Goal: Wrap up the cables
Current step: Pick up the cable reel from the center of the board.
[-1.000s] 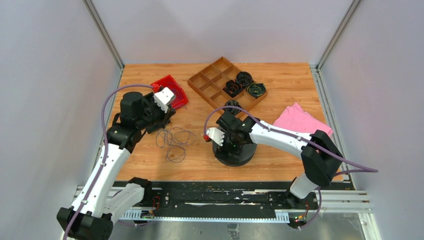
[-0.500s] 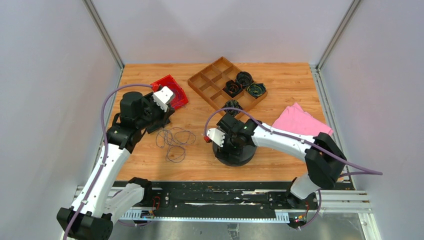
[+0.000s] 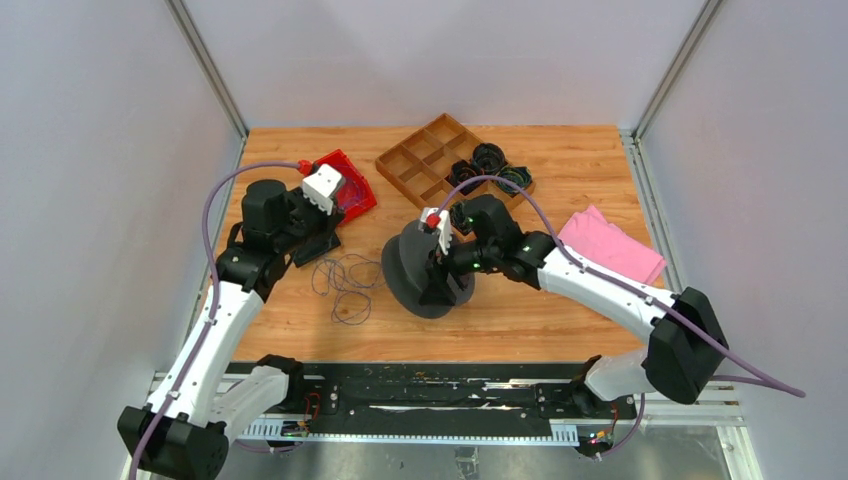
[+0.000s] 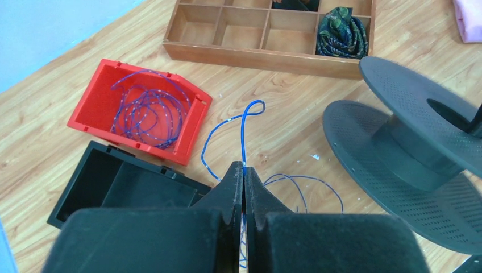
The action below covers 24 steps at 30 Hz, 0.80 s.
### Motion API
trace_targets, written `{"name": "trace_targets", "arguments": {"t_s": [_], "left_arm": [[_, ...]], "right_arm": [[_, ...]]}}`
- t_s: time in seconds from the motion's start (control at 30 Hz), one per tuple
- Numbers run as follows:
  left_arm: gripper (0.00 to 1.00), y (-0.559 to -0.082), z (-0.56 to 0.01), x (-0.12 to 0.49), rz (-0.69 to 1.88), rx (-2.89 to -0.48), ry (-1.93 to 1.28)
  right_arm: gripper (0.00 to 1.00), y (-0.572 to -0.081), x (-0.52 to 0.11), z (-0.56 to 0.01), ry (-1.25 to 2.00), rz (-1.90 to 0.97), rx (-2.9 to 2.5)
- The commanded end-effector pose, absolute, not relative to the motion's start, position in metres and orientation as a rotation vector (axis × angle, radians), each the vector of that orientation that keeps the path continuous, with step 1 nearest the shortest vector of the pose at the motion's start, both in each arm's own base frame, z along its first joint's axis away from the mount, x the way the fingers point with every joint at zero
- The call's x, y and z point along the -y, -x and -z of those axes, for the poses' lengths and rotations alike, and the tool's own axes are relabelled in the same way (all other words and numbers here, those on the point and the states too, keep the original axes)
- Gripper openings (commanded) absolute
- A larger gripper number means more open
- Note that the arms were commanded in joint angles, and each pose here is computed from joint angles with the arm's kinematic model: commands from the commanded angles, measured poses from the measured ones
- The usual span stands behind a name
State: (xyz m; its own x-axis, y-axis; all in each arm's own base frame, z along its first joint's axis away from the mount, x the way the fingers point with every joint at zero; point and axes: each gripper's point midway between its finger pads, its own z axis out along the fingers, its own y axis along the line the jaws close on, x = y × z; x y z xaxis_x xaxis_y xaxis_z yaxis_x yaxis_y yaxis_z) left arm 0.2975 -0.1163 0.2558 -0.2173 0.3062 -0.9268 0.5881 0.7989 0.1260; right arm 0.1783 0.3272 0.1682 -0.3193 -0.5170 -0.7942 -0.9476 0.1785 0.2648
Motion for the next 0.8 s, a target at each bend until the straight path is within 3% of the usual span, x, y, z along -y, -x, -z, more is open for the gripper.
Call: {"name": "trace_targets", "arguments": {"t_s": [0.0, 0.3, 0.77], "left_arm": [[0.0, -0.306, -0.274, 0.12, 0.332, -1.769, -0.653], [0.0, -0.303, -0.272, 0.125, 0.369, -1.758, -0.657], [0.0, -0.295, -0.27, 0.129, 0.398, -1.732, -0.682]], "right_arm": [[0.29, -0.176, -0.35, -0.218, 1.163, -1.375, -1.72], [0.26, -0.197, -0.345, -0.22, 0.895, -1.542, -1.697], [0.25, -0.213, -0.353, -0.214, 0.743, -1.741, -1.732]]}}
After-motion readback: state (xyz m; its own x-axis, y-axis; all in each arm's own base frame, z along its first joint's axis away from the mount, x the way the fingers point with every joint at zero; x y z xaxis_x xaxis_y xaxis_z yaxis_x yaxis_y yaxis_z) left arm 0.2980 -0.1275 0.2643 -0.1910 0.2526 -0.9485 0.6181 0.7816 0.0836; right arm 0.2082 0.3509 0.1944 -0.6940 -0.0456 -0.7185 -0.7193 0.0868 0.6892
